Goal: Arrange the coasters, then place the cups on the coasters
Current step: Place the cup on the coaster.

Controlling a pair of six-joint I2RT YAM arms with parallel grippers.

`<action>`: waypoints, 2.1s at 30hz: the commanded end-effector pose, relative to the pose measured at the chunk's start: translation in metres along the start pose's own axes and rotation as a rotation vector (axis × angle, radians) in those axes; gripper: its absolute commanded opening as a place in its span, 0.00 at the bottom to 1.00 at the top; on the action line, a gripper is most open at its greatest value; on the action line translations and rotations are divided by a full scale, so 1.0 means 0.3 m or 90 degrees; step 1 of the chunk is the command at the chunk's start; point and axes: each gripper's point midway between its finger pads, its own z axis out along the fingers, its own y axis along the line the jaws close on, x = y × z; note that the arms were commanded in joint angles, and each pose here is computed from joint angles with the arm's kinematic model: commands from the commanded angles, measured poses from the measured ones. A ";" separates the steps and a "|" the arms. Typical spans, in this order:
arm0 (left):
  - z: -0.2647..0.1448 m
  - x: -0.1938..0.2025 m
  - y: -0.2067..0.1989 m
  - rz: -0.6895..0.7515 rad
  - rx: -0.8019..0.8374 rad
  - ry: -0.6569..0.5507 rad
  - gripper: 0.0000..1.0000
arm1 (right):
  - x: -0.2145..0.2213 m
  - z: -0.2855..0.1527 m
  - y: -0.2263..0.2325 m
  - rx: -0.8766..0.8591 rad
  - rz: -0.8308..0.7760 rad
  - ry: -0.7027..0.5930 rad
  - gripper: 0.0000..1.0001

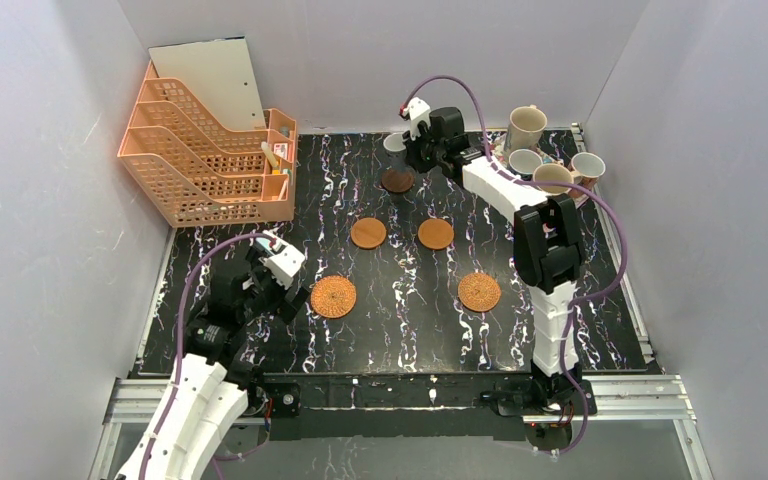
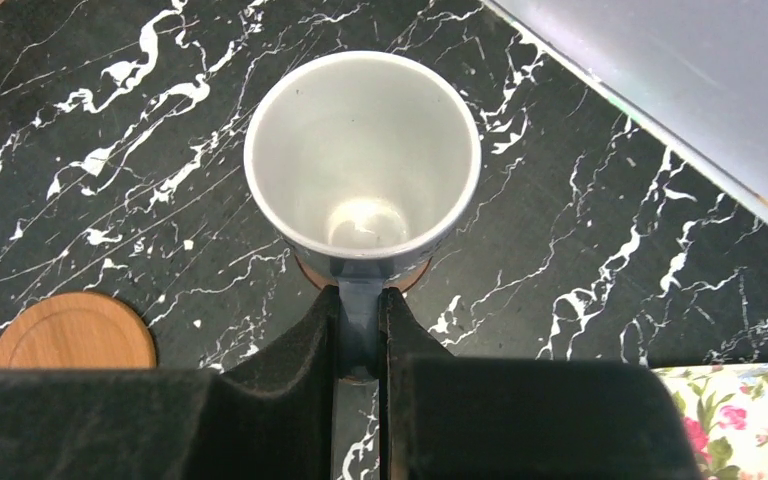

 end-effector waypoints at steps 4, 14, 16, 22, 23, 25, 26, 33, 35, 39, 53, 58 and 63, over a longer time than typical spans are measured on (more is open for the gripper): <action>0.016 0.028 -0.005 -0.014 0.007 0.023 0.98 | -0.186 -0.039 0.012 -0.020 0.015 -0.113 0.01; 0.002 0.019 0.003 -0.013 -0.009 0.007 0.98 | -0.099 0.009 0.037 -0.043 0.030 -0.118 0.01; 0.001 0.017 0.000 -0.012 -0.007 0.004 0.98 | -0.097 0.005 0.038 -0.049 0.037 -0.130 0.01; 0.001 0.019 0.005 -0.013 -0.012 0.006 0.98 | -0.100 -0.030 0.032 -0.074 0.053 -0.176 0.01; 0.000 0.019 0.007 -0.014 -0.014 0.007 0.98 | -0.083 -0.033 0.024 -0.073 0.059 -0.179 0.01; -0.001 0.020 0.009 -0.014 -0.017 0.007 0.98 | -0.079 -0.036 0.004 -0.057 0.070 -0.192 0.01; -0.002 0.019 0.011 -0.015 -0.018 0.006 0.98 | -0.074 -0.035 -0.006 -0.050 0.071 -0.195 0.01; -0.003 0.019 0.014 -0.016 -0.021 0.006 0.98 | -0.069 -0.029 -0.025 -0.034 0.062 -0.211 0.01; -0.004 0.020 0.014 -0.017 -0.021 0.006 0.98 | -0.068 -0.026 -0.026 -0.033 0.058 -0.213 0.01; -0.005 0.019 0.016 -0.017 -0.023 0.005 0.98 | -0.058 -0.012 -0.027 -0.031 0.056 -0.210 0.01; -0.006 0.020 0.020 -0.018 -0.027 0.005 0.98 | 0.005 0.053 -0.030 -0.013 0.047 -0.189 0.02; -0.007 0.020 0.021 -0.018 -0.028 0.004 0.98 | 0.033 0.076 -0.020 -0.017 0.051 -0.176 0.01; -0.008 0.019 0.021 -0.018 -0.029 0.002 0.98 | 0.063 0.090 -0.019 -0.016 0.052 -0.164 0.01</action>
